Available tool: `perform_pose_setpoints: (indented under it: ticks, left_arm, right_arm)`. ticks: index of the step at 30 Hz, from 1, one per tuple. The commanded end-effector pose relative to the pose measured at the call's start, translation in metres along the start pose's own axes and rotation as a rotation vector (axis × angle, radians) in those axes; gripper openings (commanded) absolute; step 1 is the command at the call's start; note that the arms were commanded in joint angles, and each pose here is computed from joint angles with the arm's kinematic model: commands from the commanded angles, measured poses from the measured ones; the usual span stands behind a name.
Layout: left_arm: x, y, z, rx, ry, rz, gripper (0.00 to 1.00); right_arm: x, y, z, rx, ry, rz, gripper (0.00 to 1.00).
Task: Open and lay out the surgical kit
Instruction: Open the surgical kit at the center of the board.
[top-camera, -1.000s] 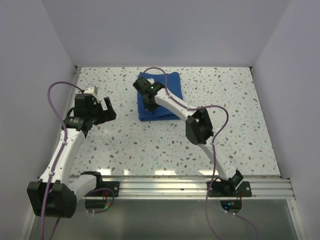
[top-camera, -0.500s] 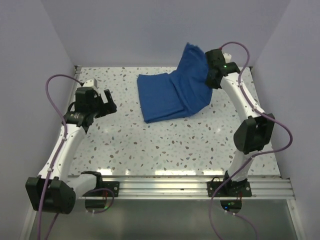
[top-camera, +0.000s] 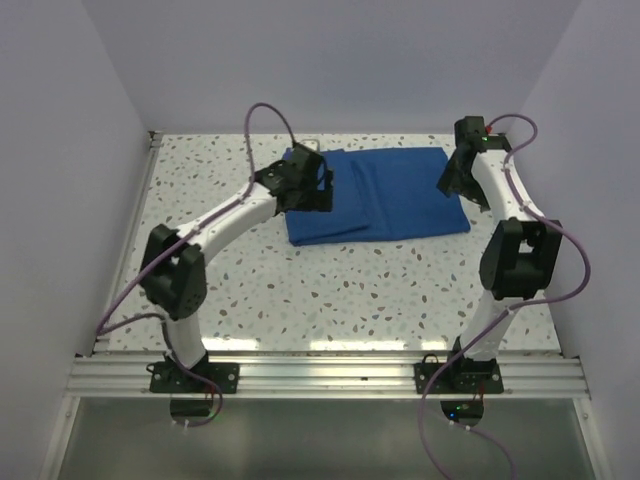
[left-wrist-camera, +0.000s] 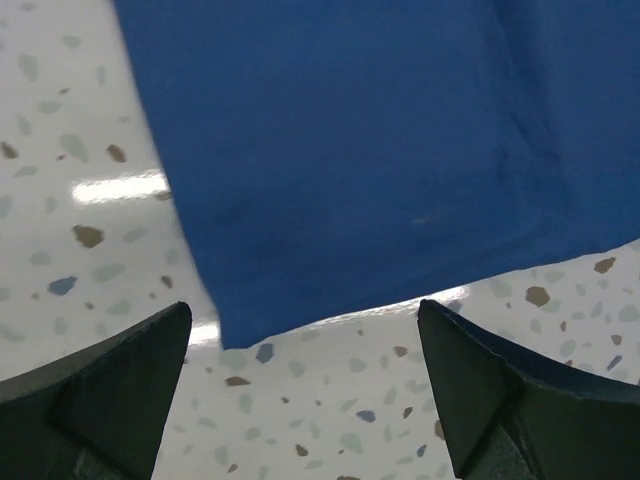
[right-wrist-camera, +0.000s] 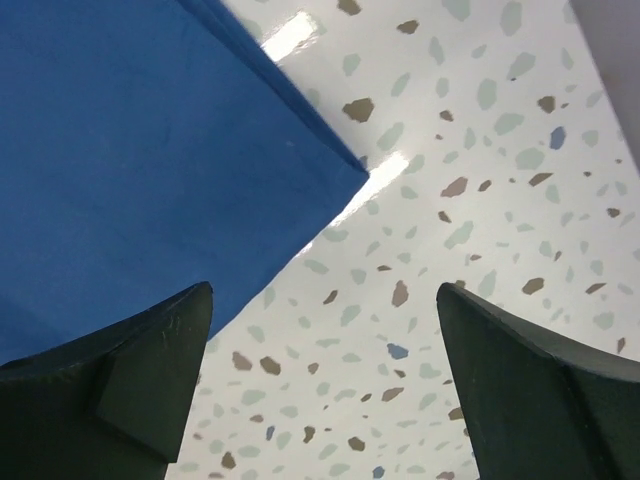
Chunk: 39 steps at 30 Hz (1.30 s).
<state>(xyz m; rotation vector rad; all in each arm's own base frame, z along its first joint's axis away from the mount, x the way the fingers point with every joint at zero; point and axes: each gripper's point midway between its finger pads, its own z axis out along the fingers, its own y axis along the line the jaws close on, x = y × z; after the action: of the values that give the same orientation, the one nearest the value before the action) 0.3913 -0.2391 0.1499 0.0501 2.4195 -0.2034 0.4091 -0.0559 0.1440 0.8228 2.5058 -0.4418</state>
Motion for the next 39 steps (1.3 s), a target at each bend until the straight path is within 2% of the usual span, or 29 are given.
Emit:
perform_pose_setpoints:
  ticks: [1, 3, 4, 6, 7, 10, 12, 17, 21, 27, 29, 30, 32, 33, 37, 39]
  left_arm:
    - [-0.026, -0.050, 0.012, 0.007, -0.048, 0.024, 1.00]
    - [-0.015, -0.074, 0.040, 0.065, 0.013, 0.019, 1.00]
    - [-0.029, -0.090, 0.038, 0.104, -0.008, 0.010, 0.99]
    - [-0.019, -0.103, 0.064, 0.105, 0.029, 0.026, 0.96]
    - [-0.029, -0.116, 0.061, 0.123, 0.010, 0.033, 0.93]
    - [-0.020, -0.129, 0.081, 0.122, 0.032, 0.070, 0.86]
    - [-0.007, -0.132, 0.095, 0.112, 0.050, 0.105, 0.85]
    - [0.026, -0.138, 0.117, 0.095, 0.092, 0.200, 0.77]
    - [0.047, -0.147, 0.117, 0.067, 0.109, 0.290, 0.72]
    - [0.078, -0.128, 0.123, -0.038, 0.164, 0.384, 0.61]
    - [0.080, -0.123, 0.123, -0.058, 0.170, 0.405, 0.42]
    - [0.078, -0.120, 0.124, -0.065, 0.169, 0.408, 0.26]
    - [0.071, -0.117, 0.120, -0.082, 0.151, 0.415, 0.12]
    - [0.064, -0.112, 0.119, -0.090, 0.145, 0.406, 0.00]
    - [0.019, -0.087, 0.097, -0.108, 0.096, 0.296, 0.00]
    - [-0.020, -0.062, 0.071, -0.113, 0.034, 0.207, 0.00]
  right_arm:
    - [-0.002, 0.009, -0.044, -0.124, -0.030, 0.056, 0.98]
    - [0.002, 0.007, -0.050, -0.146, -0.025, 0.054, 0.98]
    - [0.001, 0.003, -0.060, -0.162, -0.040, 0.064, 0.98]
    - [0.007, -0.003, -0.064, -0.165, -0.040, 0.063, 0.98]
    - [0.010, -0.006, -0.067, -0.165, -0.040, 0.058, 0.99]
    - [0.018, -0.020, -0.074, -0.152, -0.053, 0.052, 0.98]
    - [0.024, -0.029, -0.077, -0.139, -0.060, 0.048, 0.98]
    - [0.029, -0.048, -0.085, -0.096, -0.075, 0.030, 0.98]
    - [0.033, -0.057, -0.091, -0.085, -0.086, 0.034, 0.98]
    - [0.043, -0.060, -0.086, -0.074, -0.060, 0.036, 0.98]
    - [0.046, -0.058, -0.085, -0.076, -0.045, 0.046, 0.98]
    - [0.047, -0.057, -0.084, -0.078, -0.042, 0.047, 0.98]
    - [0.046, -0.055, -0.083, -0.086, -0.042, 0.056, 0.98]
    - [0.048, -0.051, -0.082, -0.098, -0.035, 0.056, 0.98]
    - [0.039, -0.041, -0.083, -0.133, -0.044, 0.068, 0.98]
    - [0.031, -0.035, -0.083, -0.142, -0.050, 0.067, 0.98]
